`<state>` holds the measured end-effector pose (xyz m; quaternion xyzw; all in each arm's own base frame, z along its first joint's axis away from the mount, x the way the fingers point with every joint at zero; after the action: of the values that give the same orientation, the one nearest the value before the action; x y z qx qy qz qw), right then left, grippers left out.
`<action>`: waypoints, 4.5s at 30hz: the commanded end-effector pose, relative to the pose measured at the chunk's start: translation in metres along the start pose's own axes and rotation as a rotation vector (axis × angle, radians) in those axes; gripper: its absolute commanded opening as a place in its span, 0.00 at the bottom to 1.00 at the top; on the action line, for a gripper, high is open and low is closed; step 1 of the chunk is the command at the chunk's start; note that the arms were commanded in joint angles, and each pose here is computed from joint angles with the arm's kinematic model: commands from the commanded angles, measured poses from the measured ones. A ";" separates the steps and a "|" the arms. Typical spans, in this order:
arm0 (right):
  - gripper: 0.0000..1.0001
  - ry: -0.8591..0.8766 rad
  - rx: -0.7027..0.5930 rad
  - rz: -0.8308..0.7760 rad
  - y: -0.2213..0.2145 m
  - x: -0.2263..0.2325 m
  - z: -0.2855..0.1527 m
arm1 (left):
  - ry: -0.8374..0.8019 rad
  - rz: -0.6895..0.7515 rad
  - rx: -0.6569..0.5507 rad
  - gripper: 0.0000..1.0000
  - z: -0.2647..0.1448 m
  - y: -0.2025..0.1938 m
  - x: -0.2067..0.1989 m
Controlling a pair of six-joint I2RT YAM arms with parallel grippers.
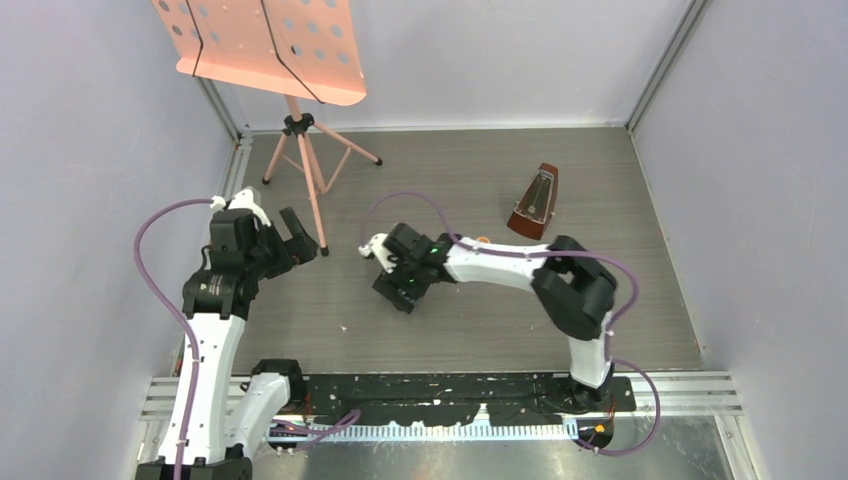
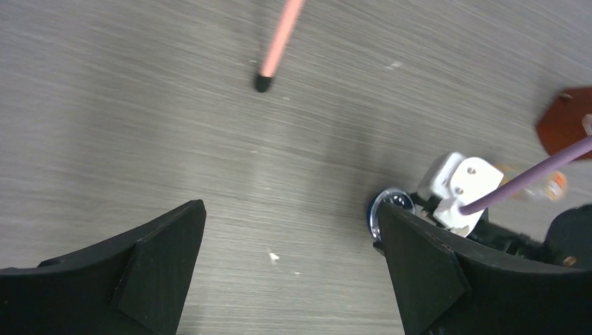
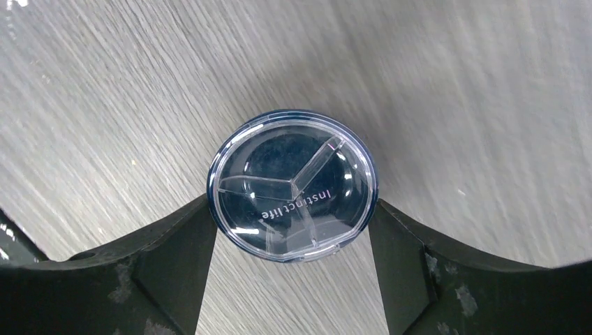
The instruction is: Sort the pills into containers
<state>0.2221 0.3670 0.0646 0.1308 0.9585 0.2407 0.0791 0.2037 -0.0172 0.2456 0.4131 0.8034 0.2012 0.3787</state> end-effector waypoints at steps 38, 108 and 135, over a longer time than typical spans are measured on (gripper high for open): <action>0.65 0.216 -0.988 -0.271 0.081 -0.033 -0.186 | -1.325 0.263 0.062 0.93 -0.040 -0.035 -0.131; 0.68 0.349 -0.923 -0.268 0.082 -0.029 -0.182 | -1.433 0.688 0.056 0.83 0.008 -0.101 -0.127; 0.68 0.381 -0.898 -0.274 0.077 -0.024 -0.170 | -1.473 0.672 0.075 0.85 0.003 -0.094 -0.132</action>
<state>0.2221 0.3392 0.2271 -0.0513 0.7900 0.6091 -0.0468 0.2073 -0.1785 0.2330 0.6737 0.2066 -0.0609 0.7069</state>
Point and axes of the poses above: each gripper's point midway between its finger pads, its own z axis out along the fingers, its own x axis along the line the jaws close on, y = z × x, the point moved 4 cm from there along -z, back along the fingers, and after that the axes turned 12 degrees about -z, right-handed, at the moved point
